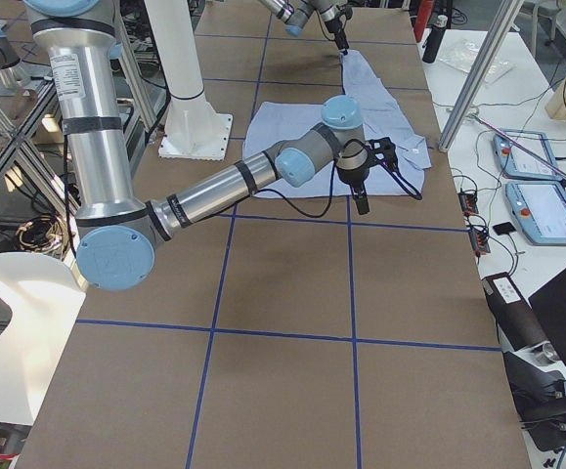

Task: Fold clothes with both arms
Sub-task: 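Lower the left gripper and grasp the cuff of the other sleeve, then carry the cuff with the left gripper across the shirt front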

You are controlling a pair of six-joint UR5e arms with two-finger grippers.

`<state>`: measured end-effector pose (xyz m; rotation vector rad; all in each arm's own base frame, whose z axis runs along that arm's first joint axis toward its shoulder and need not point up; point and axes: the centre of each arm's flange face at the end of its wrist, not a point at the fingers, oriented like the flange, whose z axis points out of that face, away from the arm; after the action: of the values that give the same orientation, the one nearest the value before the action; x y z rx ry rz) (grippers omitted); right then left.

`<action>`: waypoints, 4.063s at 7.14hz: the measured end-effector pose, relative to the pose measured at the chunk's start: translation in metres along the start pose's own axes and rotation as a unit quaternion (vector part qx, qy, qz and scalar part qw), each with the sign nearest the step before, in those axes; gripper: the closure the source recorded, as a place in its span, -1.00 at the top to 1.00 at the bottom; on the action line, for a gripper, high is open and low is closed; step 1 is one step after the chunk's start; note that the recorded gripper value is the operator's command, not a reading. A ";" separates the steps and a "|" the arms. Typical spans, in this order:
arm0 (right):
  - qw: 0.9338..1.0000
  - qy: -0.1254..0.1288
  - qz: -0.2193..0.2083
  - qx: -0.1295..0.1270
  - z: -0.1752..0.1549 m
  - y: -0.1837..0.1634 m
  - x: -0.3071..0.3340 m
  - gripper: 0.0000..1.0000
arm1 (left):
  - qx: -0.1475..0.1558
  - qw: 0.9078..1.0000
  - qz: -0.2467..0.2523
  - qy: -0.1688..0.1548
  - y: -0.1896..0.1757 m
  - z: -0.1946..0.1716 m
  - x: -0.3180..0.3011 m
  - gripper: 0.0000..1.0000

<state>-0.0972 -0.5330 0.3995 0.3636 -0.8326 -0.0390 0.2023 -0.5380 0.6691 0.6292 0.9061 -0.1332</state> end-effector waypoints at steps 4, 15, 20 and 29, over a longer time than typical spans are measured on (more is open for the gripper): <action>1.000 0.000 0.001 0.000 0.000 0.000 0.000 1.00 | -0.003 1.000 0.001 0.001 0.004 0.001 0.001 -1.00; 1.000 0.001 0.008 -0.001 0.001 0.001 0.001 1.00 | -0.038 0.998 -0.039 0.023 -0.157 -0.014 0.274 -1.00; 1.000 0.002 0.010 -0.004 0.003 0.003 0.004 1.00 | -0.075 0.989 -0.127 0.024 -0.169 0.010 0.570 -1.00; 1.000 0.004 0.013 -0.007 0.005 0.005 0.007 1.00 | -0.079 0.987 -0.142 0.014 -0.122 0.045 0.734 -1.00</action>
<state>-0.0965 -0.5309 0.4097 0.3401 -0.8288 -0.0194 0.6456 -0.5528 0.0694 0.3521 1.0195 -0.3052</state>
